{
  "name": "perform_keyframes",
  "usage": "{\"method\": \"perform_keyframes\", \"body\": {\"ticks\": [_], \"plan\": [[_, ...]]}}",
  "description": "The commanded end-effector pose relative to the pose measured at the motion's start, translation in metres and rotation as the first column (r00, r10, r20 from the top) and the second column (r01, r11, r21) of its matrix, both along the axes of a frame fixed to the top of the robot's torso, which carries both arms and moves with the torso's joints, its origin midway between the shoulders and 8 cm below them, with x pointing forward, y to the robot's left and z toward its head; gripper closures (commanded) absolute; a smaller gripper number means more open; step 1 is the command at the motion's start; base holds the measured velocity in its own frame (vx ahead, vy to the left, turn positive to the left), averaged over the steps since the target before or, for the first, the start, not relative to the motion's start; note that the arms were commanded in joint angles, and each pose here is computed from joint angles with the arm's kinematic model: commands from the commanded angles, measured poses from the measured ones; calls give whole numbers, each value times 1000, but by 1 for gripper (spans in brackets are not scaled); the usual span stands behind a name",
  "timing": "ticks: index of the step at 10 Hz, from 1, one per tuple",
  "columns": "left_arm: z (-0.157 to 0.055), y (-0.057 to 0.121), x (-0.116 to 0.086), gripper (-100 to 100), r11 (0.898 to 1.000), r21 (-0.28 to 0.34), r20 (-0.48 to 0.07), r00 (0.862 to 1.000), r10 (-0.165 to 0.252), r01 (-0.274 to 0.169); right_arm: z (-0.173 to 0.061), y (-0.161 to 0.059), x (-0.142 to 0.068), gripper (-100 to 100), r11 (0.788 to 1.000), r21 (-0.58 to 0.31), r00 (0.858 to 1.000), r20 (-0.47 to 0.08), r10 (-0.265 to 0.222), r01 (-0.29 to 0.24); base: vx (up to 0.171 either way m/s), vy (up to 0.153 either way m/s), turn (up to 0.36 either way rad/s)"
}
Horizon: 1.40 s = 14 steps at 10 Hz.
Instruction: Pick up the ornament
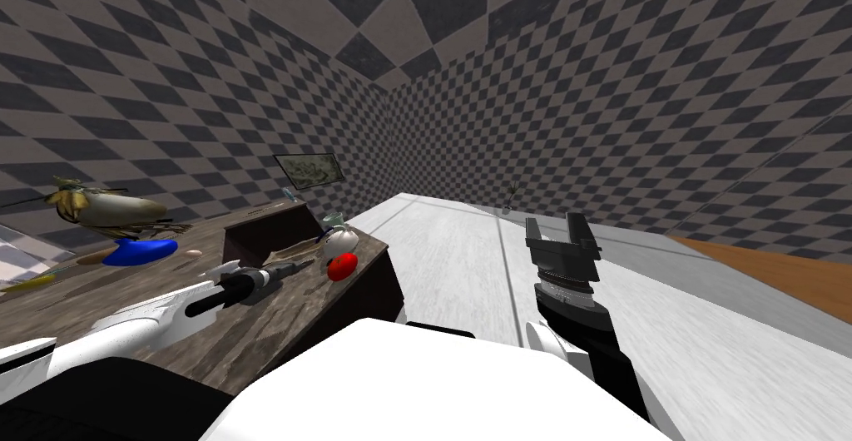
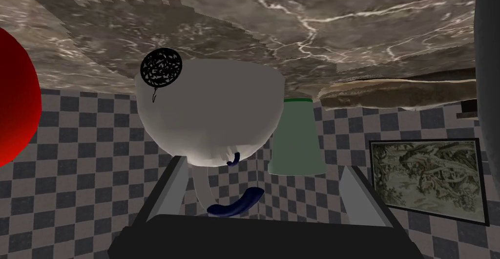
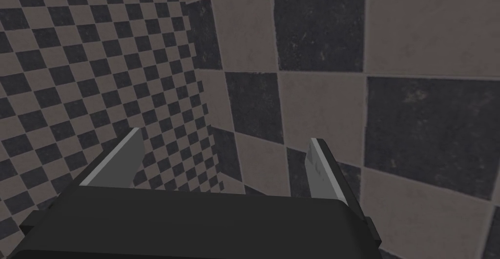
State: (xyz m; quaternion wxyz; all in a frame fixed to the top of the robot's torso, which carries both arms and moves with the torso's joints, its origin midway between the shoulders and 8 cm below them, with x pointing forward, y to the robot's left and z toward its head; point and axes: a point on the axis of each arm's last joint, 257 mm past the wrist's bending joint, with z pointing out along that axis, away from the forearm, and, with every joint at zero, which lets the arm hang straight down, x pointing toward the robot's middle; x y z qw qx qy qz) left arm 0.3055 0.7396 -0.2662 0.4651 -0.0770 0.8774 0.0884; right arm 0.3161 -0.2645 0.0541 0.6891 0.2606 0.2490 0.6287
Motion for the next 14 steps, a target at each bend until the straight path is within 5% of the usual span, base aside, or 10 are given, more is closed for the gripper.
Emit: {"method": "perform_keyframes", "body": {"ticks": [1,2,3,4,10,11,14], "plan": [[5,7,5,-100,1000,12,15,1000,17,-17,0,0,0,0,1000,0,1000,0,0,0,18,89,-94],[4,6,3,-100,1000,10,9,1000,12,-12,0,0,0,0,1000,0,1000,0,0,0,7,41,-24],[4,7,3,0,1000,10,10,1000,13,-13,0,0,0,0,1000,0,1000,0,0,0,2,8,2],[1,6,9,-100,999,10,11,999,30,-30,0,0,0,0,1000,0,1000,0,0,0,-35,31,-87],[-3,5,22,-100,998,12,15,998,63,-64,0,0,0,0,1000,0,1000,0,0,0,-61,38,-84],[-3,5,22,100,998,13,14,998,66,-66,0,0,0,0,1000,0,1000,0,0,0,0,0,0],[-3,5,22,100,998,13,14,998,66,-66,0,0,0,0,1000,0,1000,0,0,0,0,0,0]]}}
